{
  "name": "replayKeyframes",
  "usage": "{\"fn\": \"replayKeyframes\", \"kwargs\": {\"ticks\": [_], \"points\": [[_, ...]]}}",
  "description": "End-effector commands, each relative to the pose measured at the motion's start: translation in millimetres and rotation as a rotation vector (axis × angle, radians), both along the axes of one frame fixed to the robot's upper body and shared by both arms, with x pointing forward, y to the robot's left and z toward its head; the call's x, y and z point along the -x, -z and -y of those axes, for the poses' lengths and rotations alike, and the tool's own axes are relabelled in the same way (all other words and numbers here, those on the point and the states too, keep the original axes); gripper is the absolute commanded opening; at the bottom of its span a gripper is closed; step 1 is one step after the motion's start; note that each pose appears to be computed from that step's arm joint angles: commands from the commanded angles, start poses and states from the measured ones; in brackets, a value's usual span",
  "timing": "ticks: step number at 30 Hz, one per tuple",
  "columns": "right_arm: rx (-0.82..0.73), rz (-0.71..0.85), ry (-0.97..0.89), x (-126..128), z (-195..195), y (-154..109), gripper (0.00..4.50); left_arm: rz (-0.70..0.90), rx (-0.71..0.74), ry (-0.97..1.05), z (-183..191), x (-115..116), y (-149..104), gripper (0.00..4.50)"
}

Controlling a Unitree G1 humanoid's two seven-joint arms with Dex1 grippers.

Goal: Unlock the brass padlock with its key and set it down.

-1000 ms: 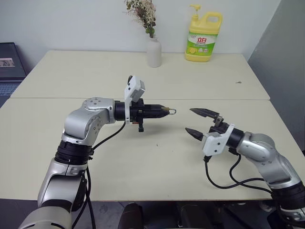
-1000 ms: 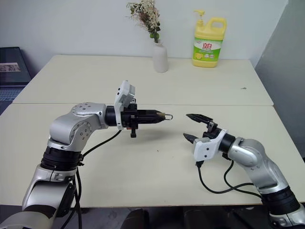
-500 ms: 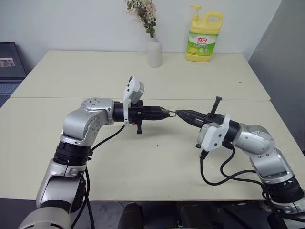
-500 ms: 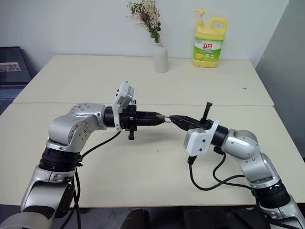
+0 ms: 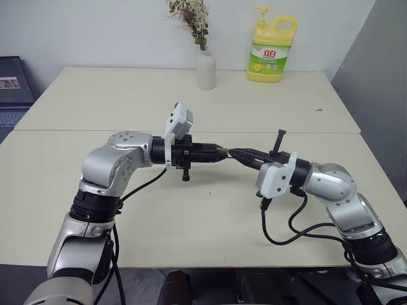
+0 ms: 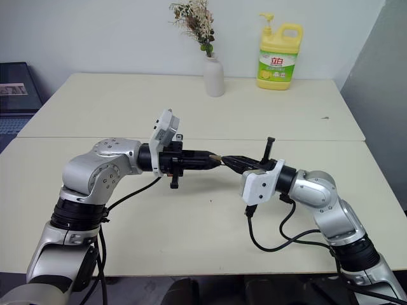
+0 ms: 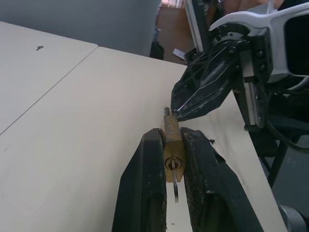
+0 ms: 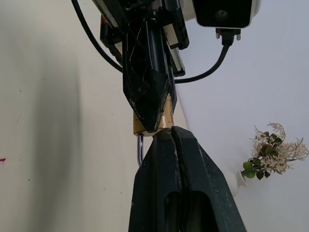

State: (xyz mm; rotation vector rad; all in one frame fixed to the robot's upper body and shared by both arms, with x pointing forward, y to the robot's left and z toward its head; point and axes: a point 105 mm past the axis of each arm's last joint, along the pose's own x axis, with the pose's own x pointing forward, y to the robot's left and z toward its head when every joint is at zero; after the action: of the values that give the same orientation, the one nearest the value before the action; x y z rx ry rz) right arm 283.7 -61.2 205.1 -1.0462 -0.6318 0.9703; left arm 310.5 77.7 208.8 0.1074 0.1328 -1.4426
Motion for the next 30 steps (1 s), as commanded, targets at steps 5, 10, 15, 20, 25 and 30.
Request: {"fn": "replayKeyframes", "kwargs": {"ticks": [5, 10, 15, 20, 25, 30], "points": [[0.024, 0.024, 0.001, -1, 3, -4, 0.00, 0.038, 0.019, 0.054, -2, 11, -13, 0.17], [0.057, 0.006, -0.015, -2, 7, 1, 0.00, 0.049, 0.011, 0.079, -4, 14, -13, 0.17], [0.063, -0.011, -0.064, 2, 4, 4, 0.00, 0.047, 0.017, 0.086, -5, 15, -14, 0.17], [0.059, -0.028, -0.093, 5, 3, 5, 0.00, 0.045, 0.022, 0.083, -6, 15, -15, 0.17], [0.062, -0.041, -0.103, 7, 3, 7, 0.00, 0.045, 0.023, 0.079, -6, 15, -15, 0.17], [0.063, -0.044, -0.105, 8, 3, 8, 0.00, 0.045, 0.024, 0.078, -6, 15, -15, 0.17]]}}
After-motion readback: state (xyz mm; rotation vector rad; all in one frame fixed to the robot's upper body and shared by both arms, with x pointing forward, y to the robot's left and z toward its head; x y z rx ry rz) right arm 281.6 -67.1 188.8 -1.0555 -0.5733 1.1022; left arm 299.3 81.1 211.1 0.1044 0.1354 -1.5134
